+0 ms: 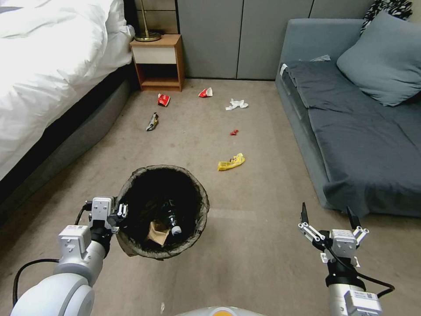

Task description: Pick up the trash bin, then pick up the garbage from the floor and place it into the trash bin.

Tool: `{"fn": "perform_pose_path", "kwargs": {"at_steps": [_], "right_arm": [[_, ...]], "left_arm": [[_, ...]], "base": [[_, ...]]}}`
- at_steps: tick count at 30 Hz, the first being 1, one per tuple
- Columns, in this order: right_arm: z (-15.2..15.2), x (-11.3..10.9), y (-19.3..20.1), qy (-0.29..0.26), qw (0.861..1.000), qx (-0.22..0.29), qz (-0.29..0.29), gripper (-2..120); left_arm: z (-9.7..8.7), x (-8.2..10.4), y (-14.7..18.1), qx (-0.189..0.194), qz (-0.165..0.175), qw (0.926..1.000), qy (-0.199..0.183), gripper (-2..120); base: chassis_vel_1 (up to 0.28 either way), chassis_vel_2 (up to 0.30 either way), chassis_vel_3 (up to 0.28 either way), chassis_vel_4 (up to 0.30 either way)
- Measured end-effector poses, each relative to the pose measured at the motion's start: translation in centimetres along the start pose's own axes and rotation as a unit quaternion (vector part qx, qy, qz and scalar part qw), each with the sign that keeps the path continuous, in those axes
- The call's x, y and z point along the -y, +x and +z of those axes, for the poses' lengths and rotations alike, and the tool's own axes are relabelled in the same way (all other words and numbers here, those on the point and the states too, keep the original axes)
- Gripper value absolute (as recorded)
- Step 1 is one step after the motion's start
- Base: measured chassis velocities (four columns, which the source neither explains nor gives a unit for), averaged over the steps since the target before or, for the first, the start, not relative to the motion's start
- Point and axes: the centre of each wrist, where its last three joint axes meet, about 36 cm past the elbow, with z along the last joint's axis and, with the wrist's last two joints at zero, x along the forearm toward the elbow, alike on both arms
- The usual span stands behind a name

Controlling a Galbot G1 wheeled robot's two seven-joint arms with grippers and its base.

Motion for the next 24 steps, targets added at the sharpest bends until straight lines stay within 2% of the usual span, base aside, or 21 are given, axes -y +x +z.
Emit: {"fn": "perform_pose_path", "kwargs": {"at_steps": [24], "right_arm": [[0.29, -0.47, 0.40, 0.005, 1.000, -0.006, -0.005, 100]], "left_arm": [[0.18, 0.06, 0.12, -0.004, 0.003, 1.0000, -0.002, 3]], "base": [[-0.133, 0.128, 0.130, -0.124]]}}
